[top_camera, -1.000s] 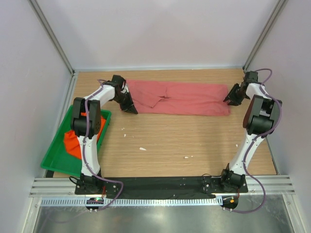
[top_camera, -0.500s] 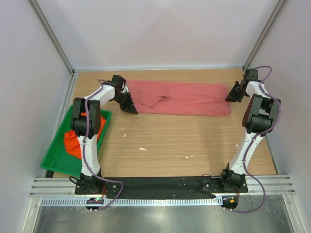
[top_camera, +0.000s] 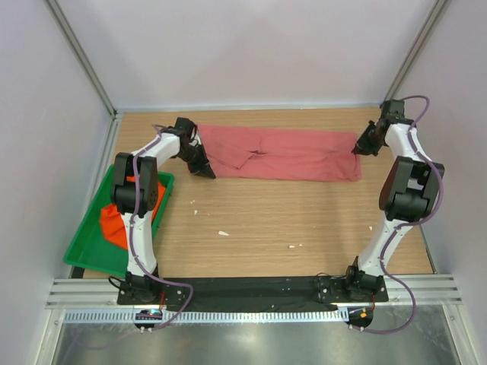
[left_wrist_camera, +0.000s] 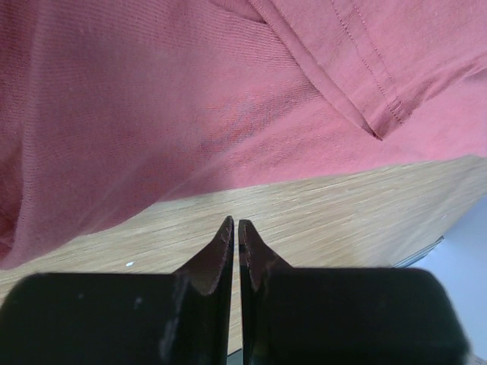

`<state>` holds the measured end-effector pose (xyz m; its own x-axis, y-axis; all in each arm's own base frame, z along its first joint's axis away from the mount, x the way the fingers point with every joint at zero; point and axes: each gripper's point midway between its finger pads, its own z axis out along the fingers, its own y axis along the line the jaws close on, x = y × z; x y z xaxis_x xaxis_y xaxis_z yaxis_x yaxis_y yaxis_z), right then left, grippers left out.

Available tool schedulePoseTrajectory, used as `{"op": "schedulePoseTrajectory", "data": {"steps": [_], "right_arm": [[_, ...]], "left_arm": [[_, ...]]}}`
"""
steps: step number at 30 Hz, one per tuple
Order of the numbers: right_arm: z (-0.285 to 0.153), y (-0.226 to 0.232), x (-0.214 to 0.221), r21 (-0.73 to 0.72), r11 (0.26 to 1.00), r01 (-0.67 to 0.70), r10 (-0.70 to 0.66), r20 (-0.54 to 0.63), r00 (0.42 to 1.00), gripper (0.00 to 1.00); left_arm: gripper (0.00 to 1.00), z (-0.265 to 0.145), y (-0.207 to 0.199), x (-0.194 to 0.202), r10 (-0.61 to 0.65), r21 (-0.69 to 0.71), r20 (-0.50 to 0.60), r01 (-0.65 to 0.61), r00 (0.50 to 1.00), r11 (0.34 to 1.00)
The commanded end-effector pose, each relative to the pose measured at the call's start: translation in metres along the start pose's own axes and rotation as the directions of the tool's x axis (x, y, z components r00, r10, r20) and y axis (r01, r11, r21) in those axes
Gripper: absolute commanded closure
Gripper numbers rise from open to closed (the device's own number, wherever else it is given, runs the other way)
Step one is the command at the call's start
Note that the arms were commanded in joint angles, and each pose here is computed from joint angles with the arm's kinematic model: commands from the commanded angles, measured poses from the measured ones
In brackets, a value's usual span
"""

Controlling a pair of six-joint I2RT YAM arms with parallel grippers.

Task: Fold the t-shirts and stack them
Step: Fold the tshirt

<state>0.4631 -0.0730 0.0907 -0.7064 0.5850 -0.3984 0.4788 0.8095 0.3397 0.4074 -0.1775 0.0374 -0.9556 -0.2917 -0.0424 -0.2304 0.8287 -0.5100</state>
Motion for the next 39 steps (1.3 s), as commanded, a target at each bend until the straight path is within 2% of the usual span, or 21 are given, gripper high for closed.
{"op": "schedulePoseTrajectory", "data": {"steps": [1, 16, 22, 26, 29, 33, 37, 39], "right_arm": [[-0.025, 0.012, -0.015, -0.009, 1.000, -0.008, 0.009, 0.093, 0.996, 0.96], [0.022, -0.001, -0.033, 0.049, 0.999, 0.011, -0.017, 0.128, 0.992, 0.96], [0.023, -0.016, -0.033, 0.128, 0.992, -0.012, -0.005, 0.128, 0.992, 0.96], [0.027, -0.031, -0.040, 0.207, 0.978, 0.013, -0.045, 0.152, 0.987, 0.94], [0.030, -0.040, -0.043, 0.258, 0.965, 0.051, -0.089, 0.137, 0.987, 0.84], [0.001, -0.041, -0.043, 0.365, 0.924, 0.111, -0.160, 0.107, 0.981, 0.59], [-0.031, -0.026, -0.026, 0.355, 0.923, 0.149, -0.193, 0.090, 0.977, 0.52], [-0.041, -0.009, -0.014, 0.258, 0.958, 0.127, -0.156, 0.093, 0.983, 0.59]], "left_arm": [[0.95, -0.017, -0.013, -0.006, 0.018, 0.036, 0.043, -0.020, 0.999, 0.999], [0.95, -0.020, -0.008, 0.003, 0.034, 0.031, 0.028, -0.035, 0.999, 0.999], [0.95, -0.020, -0.007, 0.003, 0.037, 0.027, 0.024, -0.038, 0.999, 0.999], [0.95, -0.020, -0.009, 0.001, 0.039, 0.031, 0.025, -0.039, 0.999, 0.999], [0.95, -0.020, -0.012, -0.002, 0.042, 0.036, 0.031, -0.043, 0.999, 0.998], [0.95, -0.022, -0.016, -0.007, 0.036, 0.042, 0.039, -0.038, 0.999, 0.998], [0.95, -0.023, -0.022, -0.015, 0.036, 0.055, 0.054, -0.039, 0.998, 0.998], [0.95, -0.022, -0.024, -0.021, 0.037, 0.058, 0.062, -0.041, 0.997, 0.998]]}}
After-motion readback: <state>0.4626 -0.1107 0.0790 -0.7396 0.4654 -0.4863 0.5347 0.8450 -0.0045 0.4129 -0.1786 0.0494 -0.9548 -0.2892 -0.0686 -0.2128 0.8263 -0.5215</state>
